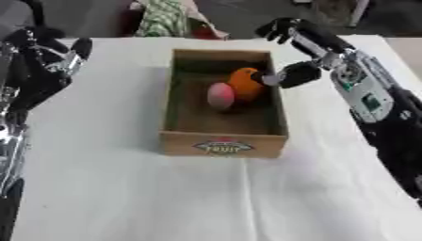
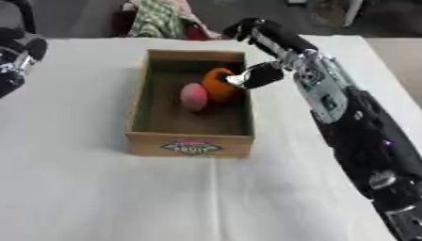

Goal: Pick up objects on the table and place them in the box.

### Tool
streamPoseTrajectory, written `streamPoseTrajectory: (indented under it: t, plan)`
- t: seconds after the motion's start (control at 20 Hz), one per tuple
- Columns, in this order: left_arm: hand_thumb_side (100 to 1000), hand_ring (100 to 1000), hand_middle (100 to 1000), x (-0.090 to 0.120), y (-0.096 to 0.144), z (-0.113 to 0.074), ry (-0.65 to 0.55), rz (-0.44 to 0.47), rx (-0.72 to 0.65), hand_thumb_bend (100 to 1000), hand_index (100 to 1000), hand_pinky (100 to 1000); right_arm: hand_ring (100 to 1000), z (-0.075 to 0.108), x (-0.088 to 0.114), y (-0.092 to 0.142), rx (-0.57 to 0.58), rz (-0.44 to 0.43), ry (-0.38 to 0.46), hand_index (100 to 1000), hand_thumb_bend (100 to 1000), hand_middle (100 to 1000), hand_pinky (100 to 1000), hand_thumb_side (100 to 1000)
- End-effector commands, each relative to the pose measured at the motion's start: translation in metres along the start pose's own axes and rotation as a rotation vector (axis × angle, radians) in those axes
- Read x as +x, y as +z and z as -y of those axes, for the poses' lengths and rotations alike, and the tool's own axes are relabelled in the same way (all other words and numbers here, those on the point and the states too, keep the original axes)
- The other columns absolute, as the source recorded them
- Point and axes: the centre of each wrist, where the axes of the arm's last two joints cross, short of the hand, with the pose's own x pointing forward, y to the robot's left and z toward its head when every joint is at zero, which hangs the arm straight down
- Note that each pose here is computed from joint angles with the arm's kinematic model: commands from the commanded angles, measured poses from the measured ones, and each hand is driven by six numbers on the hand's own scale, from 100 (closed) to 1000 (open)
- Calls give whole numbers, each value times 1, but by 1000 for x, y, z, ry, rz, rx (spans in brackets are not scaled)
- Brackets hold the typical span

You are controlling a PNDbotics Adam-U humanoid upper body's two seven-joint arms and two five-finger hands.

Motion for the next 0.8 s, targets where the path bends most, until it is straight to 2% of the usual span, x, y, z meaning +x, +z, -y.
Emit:
streamPoseTrajectory:
  t: [0.05,0.3,0.5,0.8]
  plan:
    - [393,483,506,4,0,-13,-23,13,45,541,690,570,807,37,-8,22,-135,-35,15,865,376,797,721,216]
    - [386,484,507,-5,3,-21,-29,-17,99,543,689,570,852,51,-24,67,-292,-155,-40,861,301,829,748,172]
    - [381,481,506,-10,6,-26,-26,-32,132,546,687,567,837,54,-30,100,-404,-235,-89,856,269,822,735,172]
    - [381,471,502,-18,10,-30,-8,-53,153,546,683,558,779,36,-32,140,-520,-336,-196,830,230,775,698,172]
